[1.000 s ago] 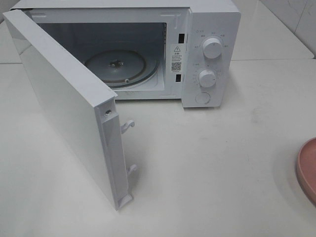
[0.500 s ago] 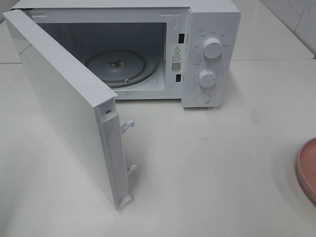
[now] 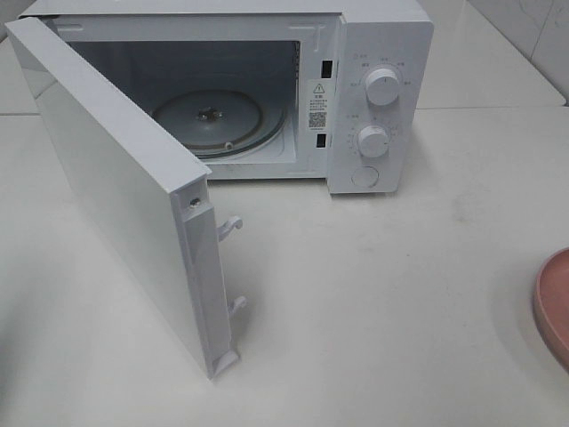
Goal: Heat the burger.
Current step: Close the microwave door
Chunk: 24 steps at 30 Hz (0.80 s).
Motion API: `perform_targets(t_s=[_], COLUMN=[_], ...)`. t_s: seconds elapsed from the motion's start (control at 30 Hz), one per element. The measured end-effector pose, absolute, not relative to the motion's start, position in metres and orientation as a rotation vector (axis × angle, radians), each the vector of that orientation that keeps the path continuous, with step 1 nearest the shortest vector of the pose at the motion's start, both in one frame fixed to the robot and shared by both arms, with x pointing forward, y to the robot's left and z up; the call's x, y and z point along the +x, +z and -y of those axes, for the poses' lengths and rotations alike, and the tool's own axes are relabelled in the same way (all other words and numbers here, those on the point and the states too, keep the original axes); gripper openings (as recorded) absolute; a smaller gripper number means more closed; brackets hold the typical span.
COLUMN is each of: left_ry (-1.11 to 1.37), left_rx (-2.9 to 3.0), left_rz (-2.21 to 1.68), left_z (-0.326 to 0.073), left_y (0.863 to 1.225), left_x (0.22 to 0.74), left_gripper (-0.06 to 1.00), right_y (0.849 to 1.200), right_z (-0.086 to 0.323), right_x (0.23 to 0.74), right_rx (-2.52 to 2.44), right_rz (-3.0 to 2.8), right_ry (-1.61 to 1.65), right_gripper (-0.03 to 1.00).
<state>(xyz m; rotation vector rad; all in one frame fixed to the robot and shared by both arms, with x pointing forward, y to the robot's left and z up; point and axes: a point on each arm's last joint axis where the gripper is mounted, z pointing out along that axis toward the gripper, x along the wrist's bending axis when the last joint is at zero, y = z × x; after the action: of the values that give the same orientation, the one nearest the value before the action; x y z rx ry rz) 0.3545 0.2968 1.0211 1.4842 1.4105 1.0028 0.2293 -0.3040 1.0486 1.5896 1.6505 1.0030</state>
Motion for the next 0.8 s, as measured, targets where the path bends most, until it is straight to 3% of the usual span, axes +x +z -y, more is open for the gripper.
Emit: perform_targets(t_s=[0.37, 0.8], left_ry=[1.11, 0.989], left_rx=[1.415, 1.566], left_rz=[-1.351, -1.178], left_z=[-0.298, -0.26], left_y=[1.01, 0.981], left_x=[0.382, 0.419], left_gripper=[0.0, 0.0], right_y=[1.049, 1.049], right_z=[0.304, 0.304], right_x=[0.229, 0.229], right_rx=[1.59, 1.59], right_rz=[-1.65, -1.65], right_ry=[1.003, 1.003], right_gripper=[0.76, 0.76])
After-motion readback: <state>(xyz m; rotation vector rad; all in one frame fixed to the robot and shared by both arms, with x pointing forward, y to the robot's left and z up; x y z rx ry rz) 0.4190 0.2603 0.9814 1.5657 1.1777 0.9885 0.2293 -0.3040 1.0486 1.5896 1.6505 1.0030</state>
